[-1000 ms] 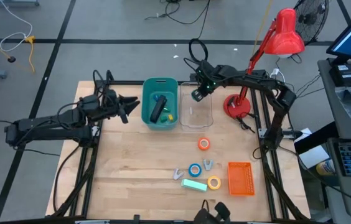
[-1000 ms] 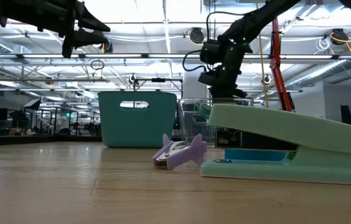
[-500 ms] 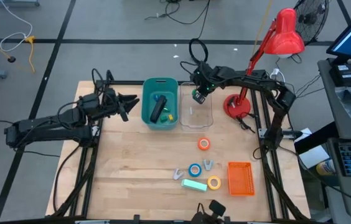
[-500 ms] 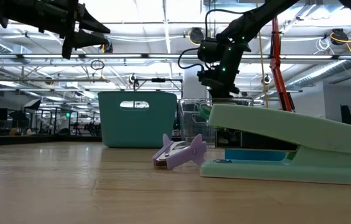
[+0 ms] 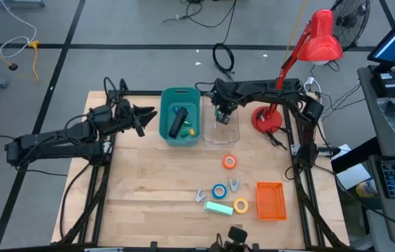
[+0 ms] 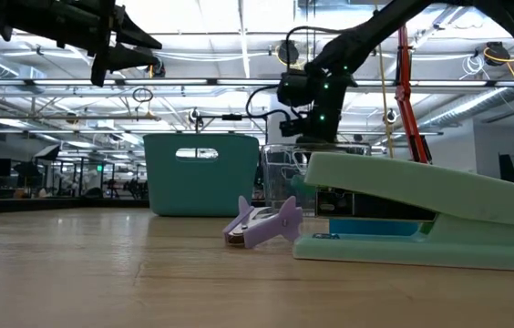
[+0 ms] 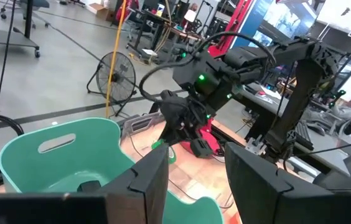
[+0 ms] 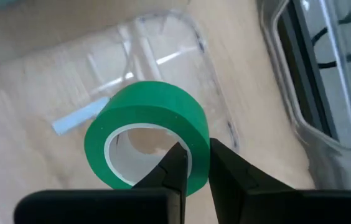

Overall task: Pick and place Stapler, Stapler remover, tape
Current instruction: Put the green tape into the transparent bin, then put the orange tape into the transparent bin

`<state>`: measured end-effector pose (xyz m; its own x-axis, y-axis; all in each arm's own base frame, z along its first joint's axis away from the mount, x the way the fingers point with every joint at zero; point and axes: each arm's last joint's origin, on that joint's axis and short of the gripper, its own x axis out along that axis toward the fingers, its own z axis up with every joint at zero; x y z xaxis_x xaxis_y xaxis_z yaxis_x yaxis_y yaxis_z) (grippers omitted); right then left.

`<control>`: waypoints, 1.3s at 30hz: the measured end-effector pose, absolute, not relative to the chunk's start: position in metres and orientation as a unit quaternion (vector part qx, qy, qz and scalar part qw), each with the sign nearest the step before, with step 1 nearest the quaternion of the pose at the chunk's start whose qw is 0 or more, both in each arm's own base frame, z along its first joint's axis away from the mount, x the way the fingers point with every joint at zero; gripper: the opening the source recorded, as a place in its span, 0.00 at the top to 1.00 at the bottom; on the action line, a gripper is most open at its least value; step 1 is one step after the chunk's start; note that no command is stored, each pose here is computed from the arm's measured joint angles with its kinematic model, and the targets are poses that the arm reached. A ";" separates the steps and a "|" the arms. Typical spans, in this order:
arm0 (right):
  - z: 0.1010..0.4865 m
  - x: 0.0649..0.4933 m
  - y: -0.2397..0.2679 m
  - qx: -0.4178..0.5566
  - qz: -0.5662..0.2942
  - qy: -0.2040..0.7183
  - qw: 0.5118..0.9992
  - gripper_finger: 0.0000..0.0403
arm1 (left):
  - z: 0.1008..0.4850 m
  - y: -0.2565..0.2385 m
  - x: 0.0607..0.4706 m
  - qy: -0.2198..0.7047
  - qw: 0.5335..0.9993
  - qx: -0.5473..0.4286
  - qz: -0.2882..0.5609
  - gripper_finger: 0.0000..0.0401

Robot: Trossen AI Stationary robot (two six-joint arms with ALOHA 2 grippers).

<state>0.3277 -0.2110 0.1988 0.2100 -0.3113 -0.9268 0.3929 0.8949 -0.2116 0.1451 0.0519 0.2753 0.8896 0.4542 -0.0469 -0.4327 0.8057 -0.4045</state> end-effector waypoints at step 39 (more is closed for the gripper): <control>0.209 0.328 -0.204 -0.080 -0.220 0.613 0.754 0.67 | 0.275 0.052 0.145 -0.024 0.951 -0.204 0.232 0.61</control>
<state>0.3282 -0.2043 0.2085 0.1511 -0.4298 -0.8902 0.2347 0.8904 -0.3900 0.1451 0.0518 0.2751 0.8912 0.4508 -0.0499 -0.4316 0.8092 -0.3987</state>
